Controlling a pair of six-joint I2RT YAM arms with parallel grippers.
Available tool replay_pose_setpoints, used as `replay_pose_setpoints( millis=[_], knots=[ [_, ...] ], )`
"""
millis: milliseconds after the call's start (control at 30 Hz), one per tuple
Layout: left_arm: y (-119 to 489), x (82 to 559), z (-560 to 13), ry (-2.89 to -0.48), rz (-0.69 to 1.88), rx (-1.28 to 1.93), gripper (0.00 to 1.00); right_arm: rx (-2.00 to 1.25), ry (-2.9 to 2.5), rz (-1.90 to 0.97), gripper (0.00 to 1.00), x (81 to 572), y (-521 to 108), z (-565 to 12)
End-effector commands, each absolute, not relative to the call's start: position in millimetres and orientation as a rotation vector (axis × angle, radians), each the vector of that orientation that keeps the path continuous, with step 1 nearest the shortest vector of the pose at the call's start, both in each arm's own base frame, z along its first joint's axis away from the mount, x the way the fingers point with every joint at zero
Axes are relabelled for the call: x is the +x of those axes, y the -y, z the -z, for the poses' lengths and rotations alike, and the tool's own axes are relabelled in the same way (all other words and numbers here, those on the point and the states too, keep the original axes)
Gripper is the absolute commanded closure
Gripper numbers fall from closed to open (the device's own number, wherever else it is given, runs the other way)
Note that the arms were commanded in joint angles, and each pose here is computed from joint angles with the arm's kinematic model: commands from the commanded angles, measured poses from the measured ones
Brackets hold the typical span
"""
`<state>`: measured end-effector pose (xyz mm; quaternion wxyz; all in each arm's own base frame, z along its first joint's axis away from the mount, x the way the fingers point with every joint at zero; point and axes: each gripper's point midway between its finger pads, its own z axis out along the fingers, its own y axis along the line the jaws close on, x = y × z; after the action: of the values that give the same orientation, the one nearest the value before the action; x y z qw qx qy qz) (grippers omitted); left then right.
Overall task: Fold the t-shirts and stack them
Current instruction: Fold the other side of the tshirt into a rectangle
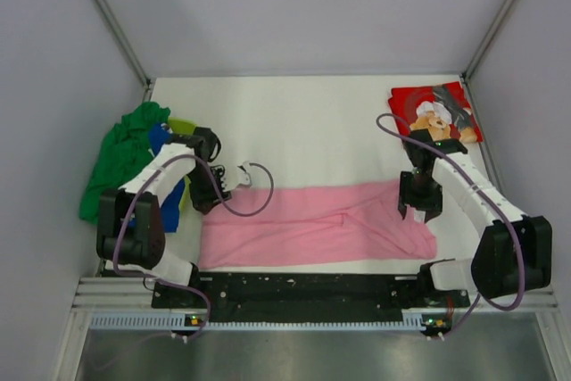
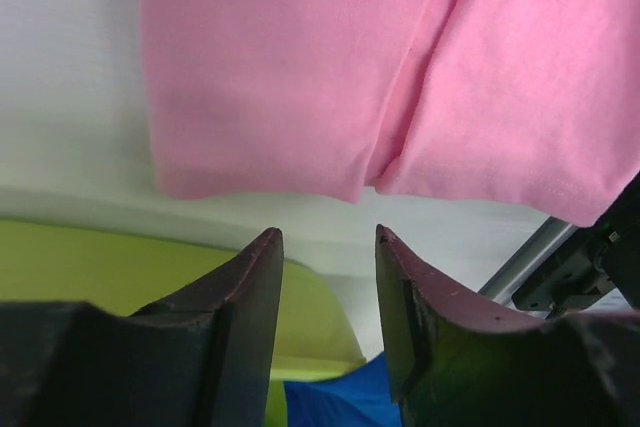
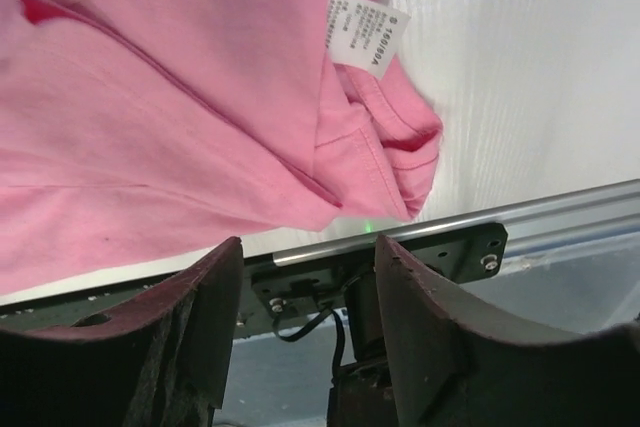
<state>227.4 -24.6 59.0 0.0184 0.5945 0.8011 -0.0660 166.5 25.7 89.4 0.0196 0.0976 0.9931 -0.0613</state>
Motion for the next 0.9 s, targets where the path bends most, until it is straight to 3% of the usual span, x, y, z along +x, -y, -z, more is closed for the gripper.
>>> replay_pose_setpoints(
  millis=[0,133,400,500,633,867],
  knots=[
    [42.4,236.8,-101.3,-2.358,0.272,1.834,0.53,0.244,-2.896,0.048,0.50,210.3,-51.8,-116.9],
    [53.7,252.6,-104.8,-2.390,0.305,1.721,0.56,0.091,-2.780,-0.190,0.53,253.2,-106.5,-112.2],
    [54.2,248.9,-93.0,-2.433,0.315,1.670,0.56,0.040,-2.878,-0.047,0.52,287.8,-107.8,-63.8],
    [55.1,246.7,-90.8,-2.441,0.329,1.665,0.56,0.030,-2.929,-0.007,0.52,287.3,-106.5,-45.7],
    [53.9,247.0,-89.1,-2.461,0.330,1.664,0.57,0.048,-2.968,-0.070,0.67,276.0,-112.9,-42.4],
    [55.2,249.1,-89.6,-2.463,0.336,1.658,0.60,0.086,-3.035,-0.111,0.67,245.1,-113.0,-33.2]
  ],
)
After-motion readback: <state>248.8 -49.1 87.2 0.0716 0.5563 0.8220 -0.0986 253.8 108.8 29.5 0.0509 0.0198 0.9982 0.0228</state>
